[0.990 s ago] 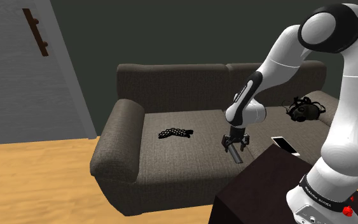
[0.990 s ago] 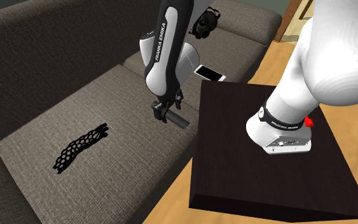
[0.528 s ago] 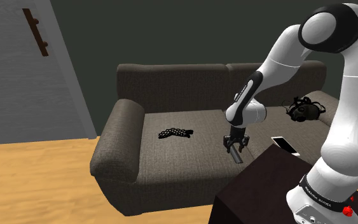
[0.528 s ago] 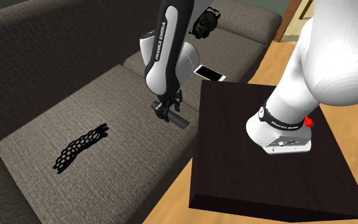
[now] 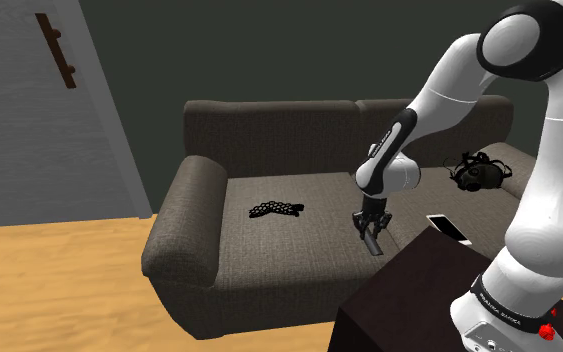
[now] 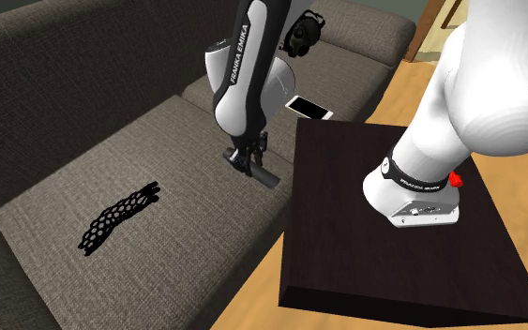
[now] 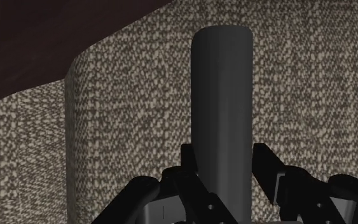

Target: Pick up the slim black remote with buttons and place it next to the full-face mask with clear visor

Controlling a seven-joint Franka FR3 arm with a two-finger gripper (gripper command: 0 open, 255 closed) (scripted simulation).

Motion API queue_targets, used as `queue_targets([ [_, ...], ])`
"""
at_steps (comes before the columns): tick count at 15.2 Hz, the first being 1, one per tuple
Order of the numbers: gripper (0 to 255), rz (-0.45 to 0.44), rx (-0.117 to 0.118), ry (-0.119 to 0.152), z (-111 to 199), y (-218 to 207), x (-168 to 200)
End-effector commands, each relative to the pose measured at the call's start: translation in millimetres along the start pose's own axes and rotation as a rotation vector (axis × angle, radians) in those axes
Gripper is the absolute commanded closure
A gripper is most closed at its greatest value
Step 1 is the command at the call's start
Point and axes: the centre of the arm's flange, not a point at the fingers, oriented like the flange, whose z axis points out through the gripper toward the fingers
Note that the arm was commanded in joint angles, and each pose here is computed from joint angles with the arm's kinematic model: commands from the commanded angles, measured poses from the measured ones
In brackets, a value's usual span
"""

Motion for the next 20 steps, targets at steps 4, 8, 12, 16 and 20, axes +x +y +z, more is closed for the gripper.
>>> queue_targets([
  [4, 255, -0.002, 0.0, 0.0, -24.4, -1.7, -5.5],
  [8, 255, -0.002, 0.0, 0.0, -45.0, -2.4, -10.0],
  [12, 255, -0.002, 0.0, 0.0, -65.6, -3.0, -14.5],
  [16, 255, -0.002, 0.0, 0.0, -86.2, -3.7, -19.0],
  [20, 255, -0.002, 0.0, 0.0, -106.8, -4.4, -23.5],
])
